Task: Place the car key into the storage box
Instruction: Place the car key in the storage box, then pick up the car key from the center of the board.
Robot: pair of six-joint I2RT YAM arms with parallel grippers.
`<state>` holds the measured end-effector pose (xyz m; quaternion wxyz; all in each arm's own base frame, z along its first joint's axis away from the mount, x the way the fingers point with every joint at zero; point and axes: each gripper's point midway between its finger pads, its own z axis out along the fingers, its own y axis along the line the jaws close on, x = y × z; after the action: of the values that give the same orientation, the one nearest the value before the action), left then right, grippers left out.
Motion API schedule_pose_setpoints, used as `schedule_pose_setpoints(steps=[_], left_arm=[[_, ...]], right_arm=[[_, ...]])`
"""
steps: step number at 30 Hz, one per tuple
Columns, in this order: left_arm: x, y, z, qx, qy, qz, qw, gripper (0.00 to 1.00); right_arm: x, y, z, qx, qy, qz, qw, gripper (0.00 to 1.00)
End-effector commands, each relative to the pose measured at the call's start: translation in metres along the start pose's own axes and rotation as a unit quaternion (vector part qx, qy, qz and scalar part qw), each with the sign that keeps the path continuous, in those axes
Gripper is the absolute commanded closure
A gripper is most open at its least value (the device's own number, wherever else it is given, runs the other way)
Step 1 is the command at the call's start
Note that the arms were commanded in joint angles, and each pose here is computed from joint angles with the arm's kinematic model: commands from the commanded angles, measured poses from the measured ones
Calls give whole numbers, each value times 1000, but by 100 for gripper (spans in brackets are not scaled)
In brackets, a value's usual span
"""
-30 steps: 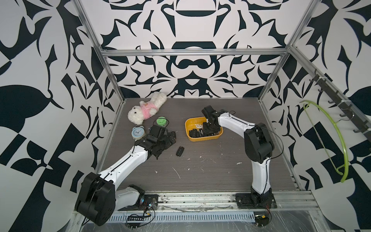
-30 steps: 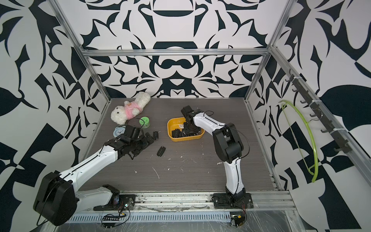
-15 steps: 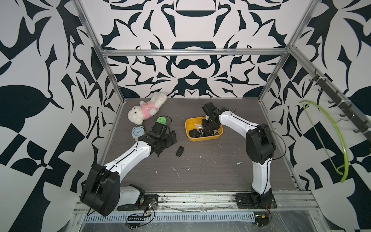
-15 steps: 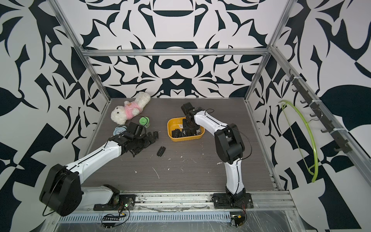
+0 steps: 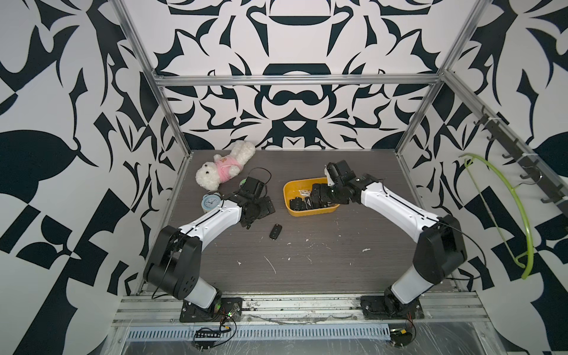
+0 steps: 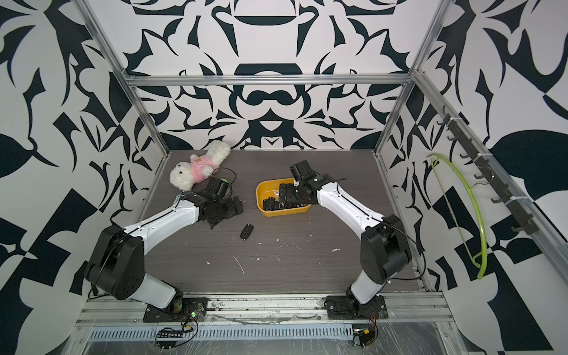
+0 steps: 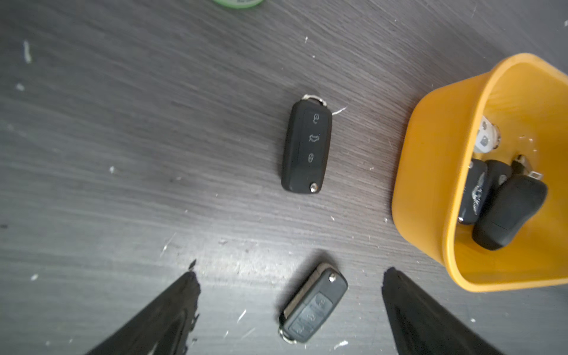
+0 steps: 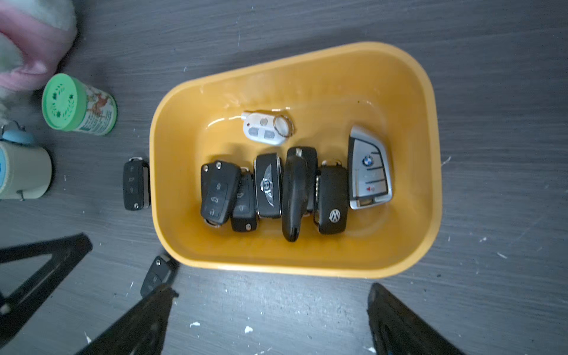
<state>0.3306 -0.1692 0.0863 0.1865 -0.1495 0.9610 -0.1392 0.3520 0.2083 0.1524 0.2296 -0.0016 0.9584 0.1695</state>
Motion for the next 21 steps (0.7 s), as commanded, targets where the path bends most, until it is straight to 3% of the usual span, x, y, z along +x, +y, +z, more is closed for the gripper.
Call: schedule_pose_setpoints(steps=[1, 9, 10, 21], left_arm=[[-11, 0, 1, -24, -2, 35, 999, 3], [-28, 3, 19, -58, 27, 52, 997, 14], [-31, 3, 21, -65, 32, 57, 996, 20], [-38, 3, 43, -101, 46, 65, 992, 23]], right_arm=[[7, 7, -21, -39, -17, 20, 999, 0], [34, -6, -37, -48, -19, 45, 998, 0], [34, -6, -37, -47, -20, 45, 998, 0], [22, 13, -29, -85, -18, 52, 995, 0]])
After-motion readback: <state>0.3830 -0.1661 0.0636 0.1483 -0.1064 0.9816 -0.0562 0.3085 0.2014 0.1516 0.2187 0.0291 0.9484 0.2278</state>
